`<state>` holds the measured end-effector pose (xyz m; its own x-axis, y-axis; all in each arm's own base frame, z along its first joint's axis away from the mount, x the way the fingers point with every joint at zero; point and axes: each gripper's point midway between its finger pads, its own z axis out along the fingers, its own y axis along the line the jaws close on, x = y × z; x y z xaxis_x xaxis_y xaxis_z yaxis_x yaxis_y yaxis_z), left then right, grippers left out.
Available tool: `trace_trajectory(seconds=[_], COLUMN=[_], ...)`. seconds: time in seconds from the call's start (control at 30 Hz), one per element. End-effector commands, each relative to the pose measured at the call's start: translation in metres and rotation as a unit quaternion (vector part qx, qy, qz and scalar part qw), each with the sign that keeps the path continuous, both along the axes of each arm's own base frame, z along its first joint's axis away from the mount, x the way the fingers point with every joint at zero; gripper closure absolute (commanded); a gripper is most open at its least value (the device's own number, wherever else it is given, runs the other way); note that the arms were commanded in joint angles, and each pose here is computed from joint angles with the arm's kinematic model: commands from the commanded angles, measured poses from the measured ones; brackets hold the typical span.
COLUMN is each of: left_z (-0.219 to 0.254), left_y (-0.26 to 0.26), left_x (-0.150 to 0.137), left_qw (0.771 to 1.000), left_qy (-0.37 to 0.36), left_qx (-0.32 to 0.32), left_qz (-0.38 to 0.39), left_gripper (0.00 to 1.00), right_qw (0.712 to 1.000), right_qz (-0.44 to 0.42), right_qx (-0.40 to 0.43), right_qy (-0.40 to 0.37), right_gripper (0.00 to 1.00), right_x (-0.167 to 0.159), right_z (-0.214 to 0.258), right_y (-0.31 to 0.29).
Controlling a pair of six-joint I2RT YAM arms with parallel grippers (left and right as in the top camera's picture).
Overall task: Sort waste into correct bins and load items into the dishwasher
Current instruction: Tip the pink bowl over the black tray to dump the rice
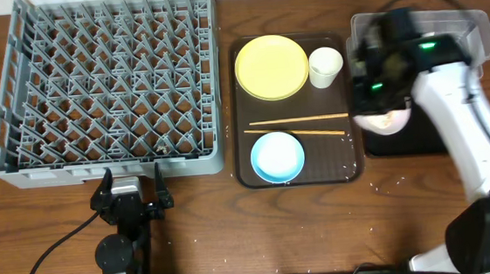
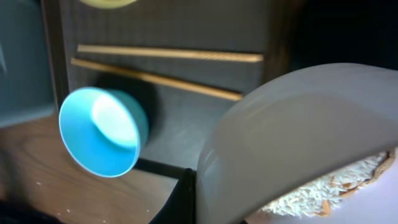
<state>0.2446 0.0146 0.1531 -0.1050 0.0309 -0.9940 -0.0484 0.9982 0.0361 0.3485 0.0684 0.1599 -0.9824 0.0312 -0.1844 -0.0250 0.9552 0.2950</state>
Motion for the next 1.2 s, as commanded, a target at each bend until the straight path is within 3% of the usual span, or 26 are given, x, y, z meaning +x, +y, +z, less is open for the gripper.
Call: trace_trajectory(seconds=[0.0, 0.27, 0.53, 0.97, 1.17], left_z=[-0.015, -0.015, -0.015, -0.015, -0.015], left_y=[-0.004, -0.004, -0.004, -0.004, -0.004], left_x=[-0.001, -0.001, -0.001, -0.001, -0.001], left_qw=[1.0, 1.0, 1.0, 1.0, 1.0], left_qy=[0.022, 0.022, 0.022, 0.022, 0.022], left_qx=[0.0, 0.0, 0.0, 0.0, 0.0], left_qz=[-0.011, -0.011, -0.011, -0.011, -0.011], left_gripper=[0.07, 0.07, 0.07, 0.07, 0.07], right_qw=[0.993, 0.966, 0.929, 0.862, 0.85], right_qz=[0.012, -0.066, -0.069, -0.006, 0.017], right_qx=[0.109, 0.228, 0.315, 0.406, 0.418], right_qy=[-0.036, -0.101, -0.184, -0.302, -0.321], right_gripper=[0.99, 0.99, 0.99, 0.99, 0.99], right_x=[0.008, 0.022, 0.022, 0.012, 0.009], right_z=[0.01, -0.005, -0.021, -0.001, 0.007], right_y=[-0.014, -0.066, -0.082, -0.085, -0.082])
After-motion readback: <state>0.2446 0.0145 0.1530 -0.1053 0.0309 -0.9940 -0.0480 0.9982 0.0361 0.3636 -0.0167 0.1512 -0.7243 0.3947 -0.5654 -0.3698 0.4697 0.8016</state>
